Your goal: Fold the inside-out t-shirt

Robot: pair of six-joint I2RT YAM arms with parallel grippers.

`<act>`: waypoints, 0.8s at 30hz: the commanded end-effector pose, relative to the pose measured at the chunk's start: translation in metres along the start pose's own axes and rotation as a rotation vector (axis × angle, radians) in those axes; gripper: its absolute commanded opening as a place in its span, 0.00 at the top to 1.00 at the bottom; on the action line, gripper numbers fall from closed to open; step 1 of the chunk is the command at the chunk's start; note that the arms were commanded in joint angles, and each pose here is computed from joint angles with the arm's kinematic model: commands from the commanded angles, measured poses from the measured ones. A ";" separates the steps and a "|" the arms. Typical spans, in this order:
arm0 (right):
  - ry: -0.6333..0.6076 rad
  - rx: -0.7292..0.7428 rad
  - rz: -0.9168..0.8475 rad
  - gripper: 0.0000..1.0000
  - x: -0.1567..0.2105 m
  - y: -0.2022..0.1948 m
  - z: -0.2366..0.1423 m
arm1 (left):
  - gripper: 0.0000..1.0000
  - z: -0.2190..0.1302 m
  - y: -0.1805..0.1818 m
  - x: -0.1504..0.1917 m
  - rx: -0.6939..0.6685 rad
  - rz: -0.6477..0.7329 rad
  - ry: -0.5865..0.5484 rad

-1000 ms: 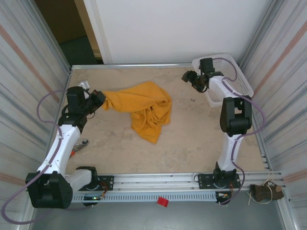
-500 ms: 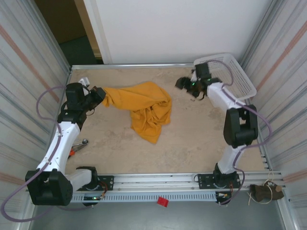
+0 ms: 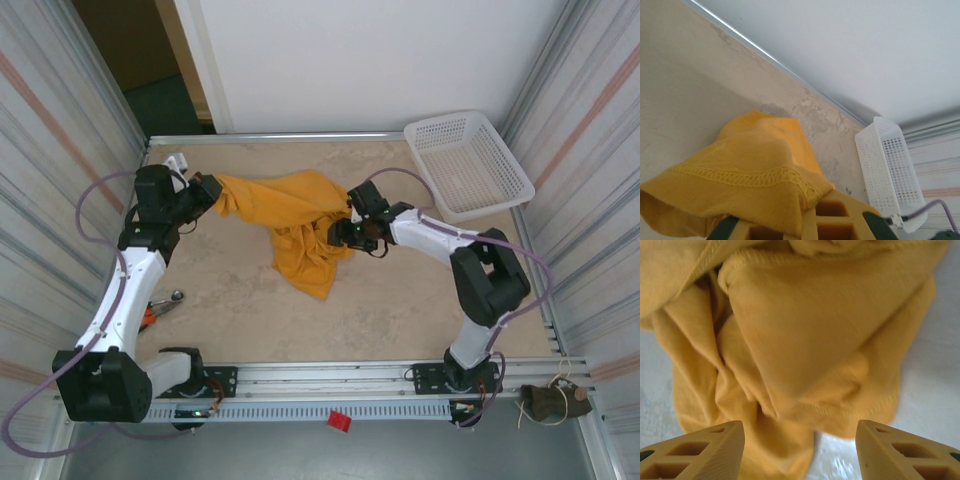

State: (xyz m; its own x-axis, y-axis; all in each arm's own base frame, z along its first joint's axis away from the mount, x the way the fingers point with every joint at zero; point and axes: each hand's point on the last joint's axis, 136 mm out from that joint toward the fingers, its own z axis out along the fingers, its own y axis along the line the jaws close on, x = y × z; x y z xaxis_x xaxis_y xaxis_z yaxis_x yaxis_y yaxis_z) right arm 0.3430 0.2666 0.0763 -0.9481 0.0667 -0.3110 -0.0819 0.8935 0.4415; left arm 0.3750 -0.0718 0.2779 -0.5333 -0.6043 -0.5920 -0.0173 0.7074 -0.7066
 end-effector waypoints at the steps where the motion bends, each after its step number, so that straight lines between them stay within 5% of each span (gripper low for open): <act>1: -0.029 0.022 0.014 0.48 -0.020 0.004 0.021 | 1.00 -0.005 -0.016 -0.017 0.046 0.008 -0.042; 3: -0.013 0.035 0.013 0.62 -0.025 0.001 0.032 | 1.00 -0.004 -0.015 -0.017 0.043 0.004 -0.042; 5: -0.008 0.041 -0.009 0.96 -0.033 -0.002 0.033 | 1.00 -0.002 -0.015 -0.019 0.038 0.006 -0.043; 6: -0.008 0.050 -0.019 1.00 -0.038 -0.005 0.028 | 1.00 -0.001 -0.015 -0.021 0.038 0.006 -0.045; 9: -0.106 0.044 -0.032 1.00 -0.070 -0.013 -0.029 | 1.00 -0.003 -0.024 -0.040 0.057 0.012 -0.063; 15: -0.506 -0.043 0.013 1.00 -0.142 -0.018 -0.230 | 1.00 -0.046 -0.078 -0.122 0.170 0.030 -0.233; 19: -0.693 -0.099 0.004 1.00 -0.152 -0.006 -0.331 | 1.00 -0.088 -0.125 -0.159 0.280 0.038 -0.344; 24: -0.857 -0.160 -0.030 1.00 -0.138 0.017 -0.412 | 1.00 -0.147 -0.170 -0.172 0.390 0.055 -0.455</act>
State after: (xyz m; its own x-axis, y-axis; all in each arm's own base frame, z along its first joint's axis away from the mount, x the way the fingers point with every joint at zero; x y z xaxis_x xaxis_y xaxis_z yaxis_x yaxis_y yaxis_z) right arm 0.3550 0.0887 0.4872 -0.3255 0.4355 -0.8393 -0.2208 0.8280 0.5154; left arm 0.3814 -0.0303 0.5049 -0.1916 -0.7058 -0.6820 0.2471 0.6379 -0.7294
